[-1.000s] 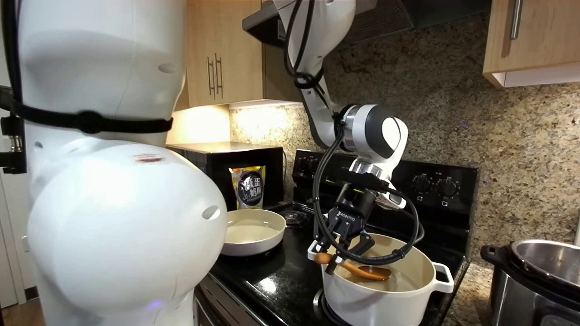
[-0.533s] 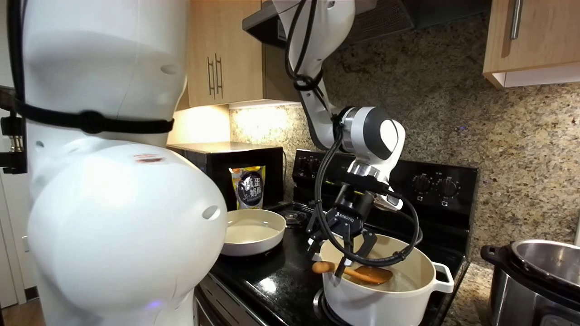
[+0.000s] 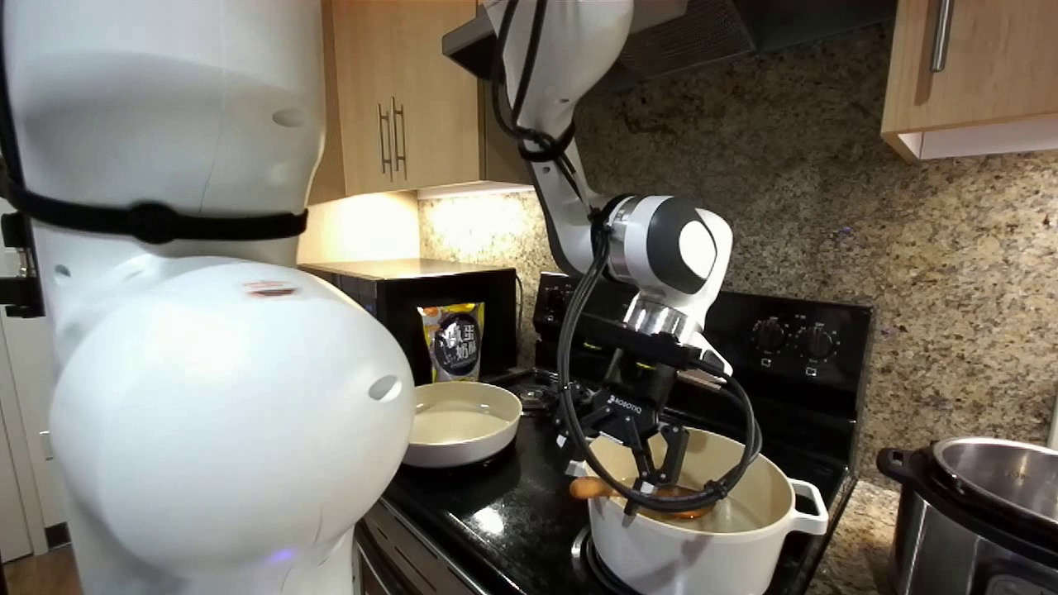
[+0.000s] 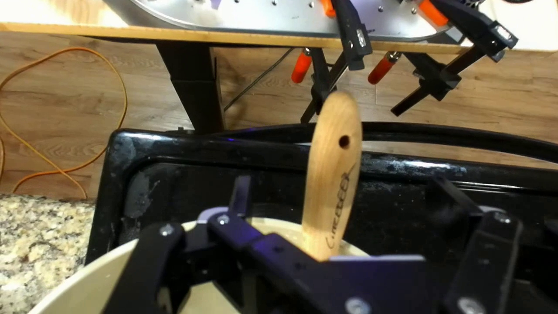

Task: Pick up the cooking stick and stir in the pot

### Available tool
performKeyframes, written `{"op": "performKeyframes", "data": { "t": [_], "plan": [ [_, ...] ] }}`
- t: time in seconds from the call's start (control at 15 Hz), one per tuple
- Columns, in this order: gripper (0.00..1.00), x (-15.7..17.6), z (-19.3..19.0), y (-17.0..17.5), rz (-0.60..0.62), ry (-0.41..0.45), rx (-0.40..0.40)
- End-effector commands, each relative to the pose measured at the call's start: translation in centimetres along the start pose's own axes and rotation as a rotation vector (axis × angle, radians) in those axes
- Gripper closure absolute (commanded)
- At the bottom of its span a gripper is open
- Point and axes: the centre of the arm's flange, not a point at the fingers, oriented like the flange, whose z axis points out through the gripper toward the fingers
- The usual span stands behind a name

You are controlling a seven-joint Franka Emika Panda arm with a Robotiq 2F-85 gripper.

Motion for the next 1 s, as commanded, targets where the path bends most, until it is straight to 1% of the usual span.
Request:
{"op": "performKeyframes", "data": {
  "t": [0.0,0.13,0.27,0.6,0.8,0.87,0.93],
  "plan": [
    [0.00,-4.1,1.6,-0.3,0.035,0.180,0.036],
    [0.00,-5.4,2.0,-0.3,0.075,0.259,0.046],
    [0.00,-6.6,2.0,-0.4,0.101,0.312,0.037],
    [0.00,-8.5,1.7,-0.8,0.145,0.363,0.025],
    [0.00,-8.7,0.4,-0.9,0.167,0.391,0.023],
    [0.00,-8.6,0.2,-0.9,0.175,0.394,0.022],
    [0.00,-6.6,-0.9,-0.5,0.144,0.374,0.038]
  ]
}}
